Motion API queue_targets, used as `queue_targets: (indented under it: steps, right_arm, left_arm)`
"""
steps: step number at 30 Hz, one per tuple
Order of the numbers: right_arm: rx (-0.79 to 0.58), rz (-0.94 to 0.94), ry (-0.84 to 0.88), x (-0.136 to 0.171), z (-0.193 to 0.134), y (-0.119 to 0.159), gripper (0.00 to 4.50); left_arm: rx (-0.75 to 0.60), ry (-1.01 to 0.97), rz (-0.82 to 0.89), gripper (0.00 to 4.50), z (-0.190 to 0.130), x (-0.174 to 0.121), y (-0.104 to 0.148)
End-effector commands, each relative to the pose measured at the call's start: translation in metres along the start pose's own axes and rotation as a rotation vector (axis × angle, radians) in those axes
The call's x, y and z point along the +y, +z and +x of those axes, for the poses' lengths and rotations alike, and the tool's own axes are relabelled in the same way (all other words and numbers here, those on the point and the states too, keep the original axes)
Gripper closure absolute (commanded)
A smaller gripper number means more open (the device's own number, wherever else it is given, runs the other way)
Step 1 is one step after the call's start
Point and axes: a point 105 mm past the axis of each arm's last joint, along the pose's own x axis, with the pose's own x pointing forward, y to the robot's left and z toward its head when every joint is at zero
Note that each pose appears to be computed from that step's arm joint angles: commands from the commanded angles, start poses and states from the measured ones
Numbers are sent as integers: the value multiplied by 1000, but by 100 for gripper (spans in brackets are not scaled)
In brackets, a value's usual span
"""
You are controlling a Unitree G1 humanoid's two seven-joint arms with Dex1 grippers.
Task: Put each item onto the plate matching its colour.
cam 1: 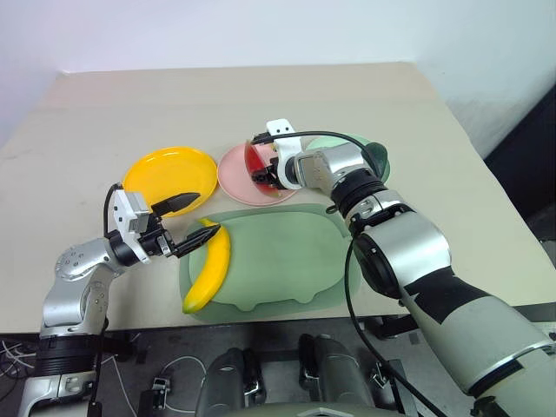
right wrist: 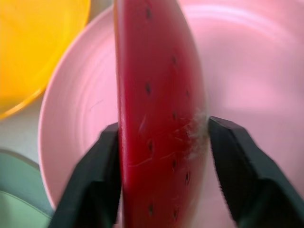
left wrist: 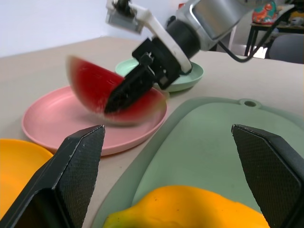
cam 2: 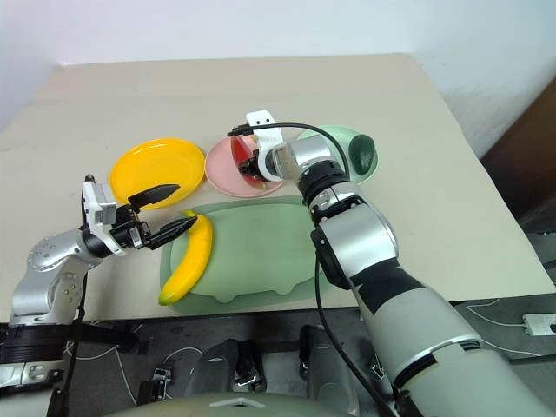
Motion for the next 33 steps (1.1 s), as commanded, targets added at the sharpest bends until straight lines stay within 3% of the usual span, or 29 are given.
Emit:
queue_targets:
  steps: [1, 2, 8, 13, 19, 26, 33]
  right_arm:
    - [-62, -31, 10, 6, -5, 22, 26]
    - [-68, -35, 15, 6, -6, 24, 6]
    - [-143, -84, 79, 5, -28, 55, 6]
    - [-230, -113, 171, 8, -58, 63, 6]
    - [-384, -115, 177, 7, -112, 38, 6]
    - [-581, -119, 91, -9, -152, 1, 6]
    - [-719, -123, 180, -5, -180, -36, 6]
  left_arm:
    - [-23, 3, 52, 0, -1, -1, 11]
    - [-24, 3, 52, 0, 0, -2, 12]
    - [-26, 5, 58, 0, 4, -1, 18]
    - [-27, 7, 62, 0, 5, 2, 22]
    - [-39, 9, 51, 0, 6, 0, 26]
    - [-30, 19, 46, 0, 1, 0, 24]
    - [-42, 65, 53, 0, -8, 5, 22]
